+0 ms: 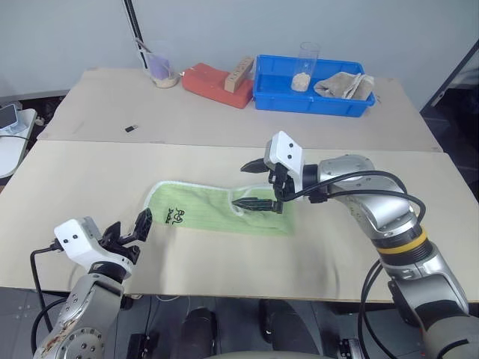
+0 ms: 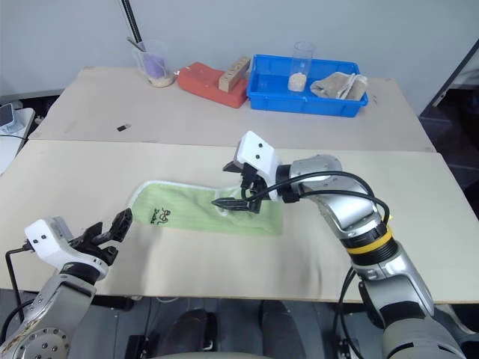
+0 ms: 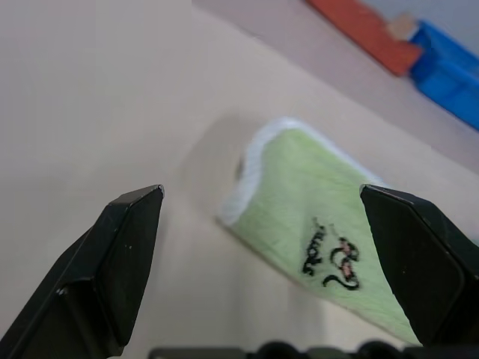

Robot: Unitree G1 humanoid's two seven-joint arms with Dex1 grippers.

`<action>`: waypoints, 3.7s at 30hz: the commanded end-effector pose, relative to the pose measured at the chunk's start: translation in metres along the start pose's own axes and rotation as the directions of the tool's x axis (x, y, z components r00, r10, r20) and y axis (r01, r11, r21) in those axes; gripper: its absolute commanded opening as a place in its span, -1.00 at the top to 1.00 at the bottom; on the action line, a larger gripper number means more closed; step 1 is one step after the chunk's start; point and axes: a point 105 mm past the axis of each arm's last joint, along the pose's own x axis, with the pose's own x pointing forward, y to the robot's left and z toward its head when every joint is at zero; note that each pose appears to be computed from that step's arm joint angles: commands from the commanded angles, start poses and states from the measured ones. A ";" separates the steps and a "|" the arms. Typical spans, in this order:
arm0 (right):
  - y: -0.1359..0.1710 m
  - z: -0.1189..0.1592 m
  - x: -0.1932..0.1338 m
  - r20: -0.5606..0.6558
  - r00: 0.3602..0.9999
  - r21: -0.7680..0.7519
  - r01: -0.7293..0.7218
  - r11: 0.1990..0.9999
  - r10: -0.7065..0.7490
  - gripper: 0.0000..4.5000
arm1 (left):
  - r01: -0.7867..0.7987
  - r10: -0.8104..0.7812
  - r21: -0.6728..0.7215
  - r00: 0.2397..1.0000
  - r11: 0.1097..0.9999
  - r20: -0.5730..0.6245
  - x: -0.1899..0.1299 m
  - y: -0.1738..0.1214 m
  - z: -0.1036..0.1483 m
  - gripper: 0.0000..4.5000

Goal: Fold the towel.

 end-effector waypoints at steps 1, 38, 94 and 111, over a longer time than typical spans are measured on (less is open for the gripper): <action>-0.004 0.020 -0.011 0.038 0.999 -0.092 -0.016 0.996 0.020 -0.97 | -0.002 0.001 -0.052 0.999 0.999 -0.032 0.013 -0.011 -0.005 -1.00; 0.022 -0.018 -0.139 -0.291 0.949 0.005 0.130 0.991 -0.123 -1.00 | 0.920 -0.832 0.284 0.373 0.271 -0.412 0.028 -0.233 -0.054 0.97; -0.016 -0.109 -0.038 -0.243 0.852 0.570 0.512 0.642 -0.464 -0.47 | 0.898 -0.823 0.409 0.102 -0.166 -0.559 -0.041 -0.123 0.062 -1.00; -0.115 -0.093 -0.095 -0.218 0.715 0.299 0.697 0.652 -0.664 0.99 | 0.879 -0.869 0.472 0.177 -0.071 -0.461 -0.027 -0.135 0.077 -1.00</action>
